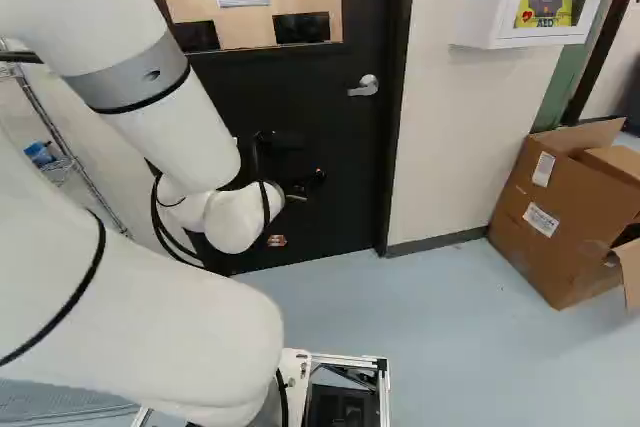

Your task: Open the door and move inside

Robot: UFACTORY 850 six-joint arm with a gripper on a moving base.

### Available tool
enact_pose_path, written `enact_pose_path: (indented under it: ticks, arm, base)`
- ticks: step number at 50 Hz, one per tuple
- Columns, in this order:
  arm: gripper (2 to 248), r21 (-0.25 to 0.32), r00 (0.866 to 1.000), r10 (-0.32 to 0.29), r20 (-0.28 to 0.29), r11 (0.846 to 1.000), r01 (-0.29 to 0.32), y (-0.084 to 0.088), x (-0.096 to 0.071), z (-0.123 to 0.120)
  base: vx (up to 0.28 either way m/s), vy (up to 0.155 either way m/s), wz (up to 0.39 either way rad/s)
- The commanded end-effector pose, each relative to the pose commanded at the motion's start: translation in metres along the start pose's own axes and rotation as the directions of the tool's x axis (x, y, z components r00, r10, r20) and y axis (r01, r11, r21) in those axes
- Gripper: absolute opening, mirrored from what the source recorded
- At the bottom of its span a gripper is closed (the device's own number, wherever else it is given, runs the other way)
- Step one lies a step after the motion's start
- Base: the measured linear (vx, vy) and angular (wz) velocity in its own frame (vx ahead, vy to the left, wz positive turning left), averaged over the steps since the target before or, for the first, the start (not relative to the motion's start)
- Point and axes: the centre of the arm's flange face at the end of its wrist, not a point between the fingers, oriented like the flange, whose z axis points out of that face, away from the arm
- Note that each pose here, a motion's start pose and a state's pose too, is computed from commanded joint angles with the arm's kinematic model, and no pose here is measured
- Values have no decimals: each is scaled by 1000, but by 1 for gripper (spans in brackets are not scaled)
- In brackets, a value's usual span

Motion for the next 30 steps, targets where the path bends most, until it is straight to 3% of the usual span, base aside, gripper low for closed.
enact_pose_path:
  ticks: [30]
  arm:
    - [247, 0, 1000, 0, 0, 1000, 0, 0, 0, 0]
  base:
    - [136, -105, 3]
